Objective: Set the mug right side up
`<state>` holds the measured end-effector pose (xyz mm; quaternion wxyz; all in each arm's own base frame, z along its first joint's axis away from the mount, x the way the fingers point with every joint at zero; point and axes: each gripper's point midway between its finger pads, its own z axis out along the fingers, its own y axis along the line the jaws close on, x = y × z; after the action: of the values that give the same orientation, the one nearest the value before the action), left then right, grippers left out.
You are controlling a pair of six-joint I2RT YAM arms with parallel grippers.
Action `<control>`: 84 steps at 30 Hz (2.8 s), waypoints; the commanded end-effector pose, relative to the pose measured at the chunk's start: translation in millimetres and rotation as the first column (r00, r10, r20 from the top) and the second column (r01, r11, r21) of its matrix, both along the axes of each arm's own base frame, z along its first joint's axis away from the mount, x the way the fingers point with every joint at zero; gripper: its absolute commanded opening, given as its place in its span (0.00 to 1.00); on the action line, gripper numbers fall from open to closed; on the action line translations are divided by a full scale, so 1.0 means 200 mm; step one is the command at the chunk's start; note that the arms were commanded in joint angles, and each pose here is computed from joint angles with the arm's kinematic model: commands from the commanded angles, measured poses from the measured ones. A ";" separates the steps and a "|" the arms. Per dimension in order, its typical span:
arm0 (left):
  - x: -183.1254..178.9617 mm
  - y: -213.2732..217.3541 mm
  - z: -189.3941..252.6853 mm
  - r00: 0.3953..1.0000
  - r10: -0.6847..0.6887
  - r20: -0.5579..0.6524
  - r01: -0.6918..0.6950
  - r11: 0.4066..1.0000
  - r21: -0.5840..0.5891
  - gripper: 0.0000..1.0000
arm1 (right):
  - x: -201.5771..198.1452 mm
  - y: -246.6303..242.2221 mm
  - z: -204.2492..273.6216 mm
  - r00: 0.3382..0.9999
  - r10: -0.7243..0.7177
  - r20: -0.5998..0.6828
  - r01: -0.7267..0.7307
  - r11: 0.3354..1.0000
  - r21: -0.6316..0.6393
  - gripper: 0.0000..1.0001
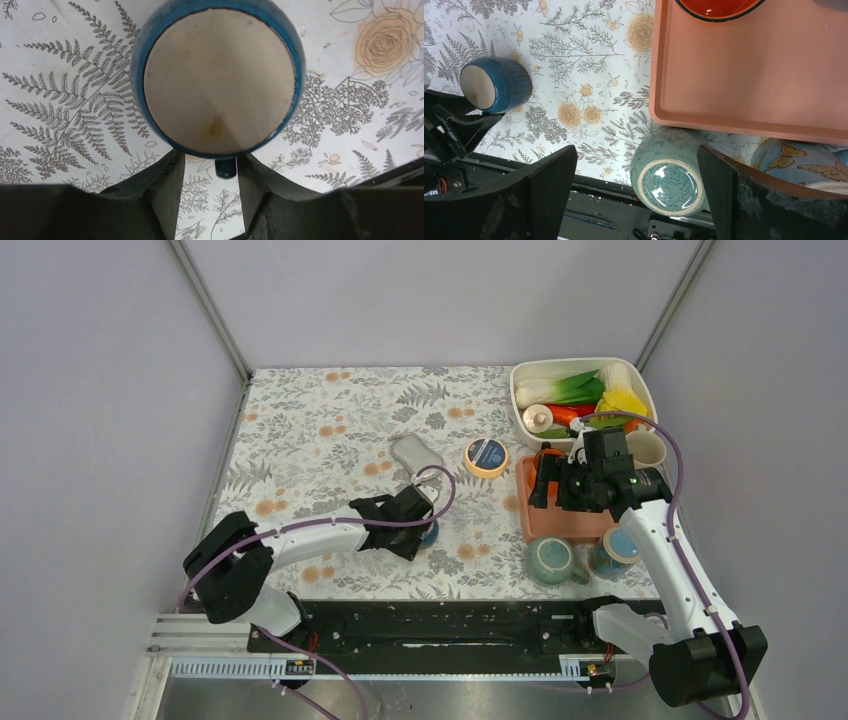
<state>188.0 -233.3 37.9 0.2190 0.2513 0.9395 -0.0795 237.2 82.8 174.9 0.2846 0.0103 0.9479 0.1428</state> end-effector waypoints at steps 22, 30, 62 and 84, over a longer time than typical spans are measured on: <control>0.36 -0.23 0.45 0.990 -0.052 0.127 0.100 0.908 -0.407 0.00 | 0.05 0.13 0.13 0.989 -0.017 0.147 -0.004 0.990 0.140 0.99; 0.45 -0.36 0.96 0.972 -0.101 0.211 0.209 0.779 -0.591 0.00 | 0.05 0.48 0.40 0.943 0.077 0.322 -0.208 0.894 0.396 1.00; 0.10 -0.57 1.59 0.903 -0.335 0.269 0.415 0.516 -0.749 0.00 | -0.02 0.75 1.02 0.829 -0.045 0.558 -0.468 0.491 0.735 0.98; 0.40 -0.37 1.32 0.899 -0.183 0.398 0.395 0.734 -0.553 0.99 | 0.14 0.30 0.84 0.804 0.080 0.590 -0.162 0.983 0.088 0.00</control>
<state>234.6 -339.2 302.3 0.3273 0.3174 0.7572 -0.4676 243.3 217.7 384.6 0.5122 -0.0611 0.7066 0.4844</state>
